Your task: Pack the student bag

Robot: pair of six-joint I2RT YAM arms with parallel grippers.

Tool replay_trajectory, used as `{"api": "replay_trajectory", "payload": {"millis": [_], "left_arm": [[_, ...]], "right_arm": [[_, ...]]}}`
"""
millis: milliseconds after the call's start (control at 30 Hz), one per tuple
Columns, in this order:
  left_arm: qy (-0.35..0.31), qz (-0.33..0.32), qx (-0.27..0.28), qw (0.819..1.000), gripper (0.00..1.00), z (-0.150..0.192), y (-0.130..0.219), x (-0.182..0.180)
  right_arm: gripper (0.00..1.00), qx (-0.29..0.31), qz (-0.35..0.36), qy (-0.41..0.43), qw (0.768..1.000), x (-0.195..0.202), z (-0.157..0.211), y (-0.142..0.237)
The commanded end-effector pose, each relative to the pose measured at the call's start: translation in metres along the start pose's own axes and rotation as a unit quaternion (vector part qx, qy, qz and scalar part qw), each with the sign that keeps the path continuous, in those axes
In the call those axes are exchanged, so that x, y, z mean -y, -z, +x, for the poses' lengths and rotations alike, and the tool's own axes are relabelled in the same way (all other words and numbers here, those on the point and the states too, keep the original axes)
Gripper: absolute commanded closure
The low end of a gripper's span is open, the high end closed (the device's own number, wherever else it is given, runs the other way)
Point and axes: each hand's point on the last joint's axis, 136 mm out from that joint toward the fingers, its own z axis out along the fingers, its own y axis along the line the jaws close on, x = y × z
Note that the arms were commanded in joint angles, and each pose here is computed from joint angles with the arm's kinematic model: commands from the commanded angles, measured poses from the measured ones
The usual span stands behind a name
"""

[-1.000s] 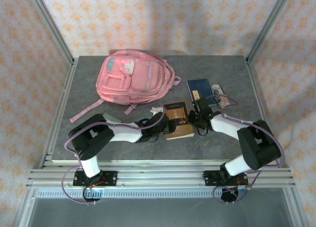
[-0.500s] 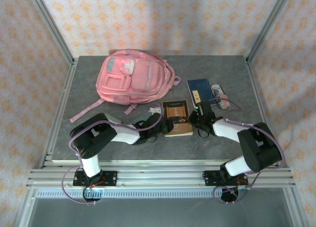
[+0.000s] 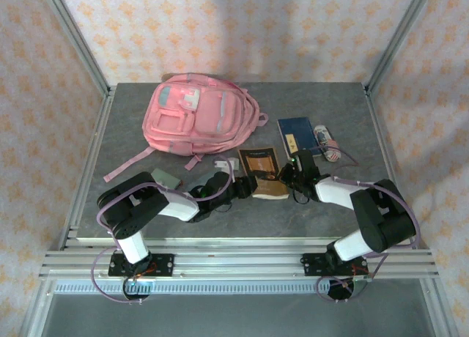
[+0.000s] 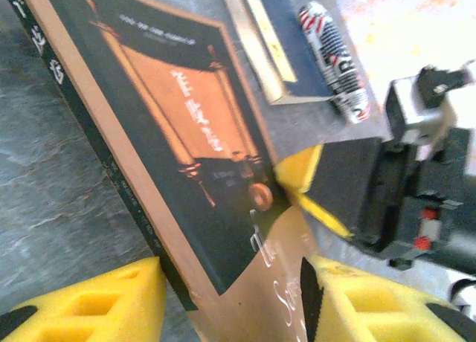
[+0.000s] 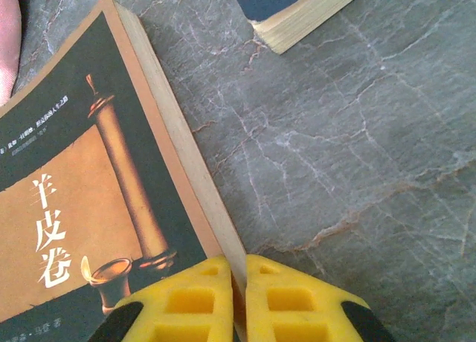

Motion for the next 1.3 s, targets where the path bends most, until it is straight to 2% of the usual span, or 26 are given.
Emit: {"api": "replay_trajectory", "payload": {"millis": [0,167,300,400,433,567,767,867,1000,1067,1200,1267], "left_arm": [[0.0,0.098,-0.016,0.995,0.49,-0.002,-0.005,0.059],[-0.006,0.062,-0.031,0.998,0.59,0.005,-0.011,0.045],[-0.014,0.052,-0.043,0.998,0.85,0.007,-0.012,0.04],[-0.016,0.057,-0.039,0.998,0.94,0.003,-0.007,0.044],[-0.02,0.061,-0.037,0.997,0.98,-0.001,-0.004,0.047],[-0.034,0.085,-0.017,0.996,0.99,-0.024,0.019,0.065],[-0.061,0.137,0.001,0.989,0.97,-0.064,0.063,0.095],[-0.065,0.181,0.009,0.981,0.97,-0.085,0.089,0.11],[-0.079,0.242,0.016,0.967,0.97,-0.105,0.121,0.136],[-0.086,0.287,0.015,0.954,0.97,-0.112,0.141,0.155],[-0.096,0.37,0.018,0.924,0.97,-0.12,0.178,0.188],[-0.093,0.401,0.019,0.911,0.97,-0.124,0.192,0.2]], "right_arm": [[0.9,-0.11,0.052,-0.014,0.993,0.037,0.061,-0.004],[0.89,-0.099,0.041,-0.013,0.994,0.028,0.054,0.001],[0.87,-0.088,0.032,-0.01,0.996,0.021,0.047,0.006],[0.82,-0.079,0.026,-0.005,0.997,0.014,0.038,0.011],[0.77,-0.078,0.017,-0.004,0.997,0.009,0.035,0.014],[0.53,-0.037,-0.027,0.008,0.999,-0.017,0.005,0.04],[0.27,0.036,-0.145,0.027,0.988,-0.068,-0.046,0.102],[0.25,0.049,-0.214,0.029,0.975,-0.089,-0.061,0.129],[0.23,0.035,-0.306,0.052,0.95,-0.117,-0.062,0.156],[0.23,0.017,-0.366,0.077,0.927,-0.137,-0.055,0.173],[0.22,0.011,-0.418,0.117,0.901,-0.155,-0.048,0.2],[0.21,0.004,-0.461,0.141,0.876,-0.166,-0.04,0.22]]}}
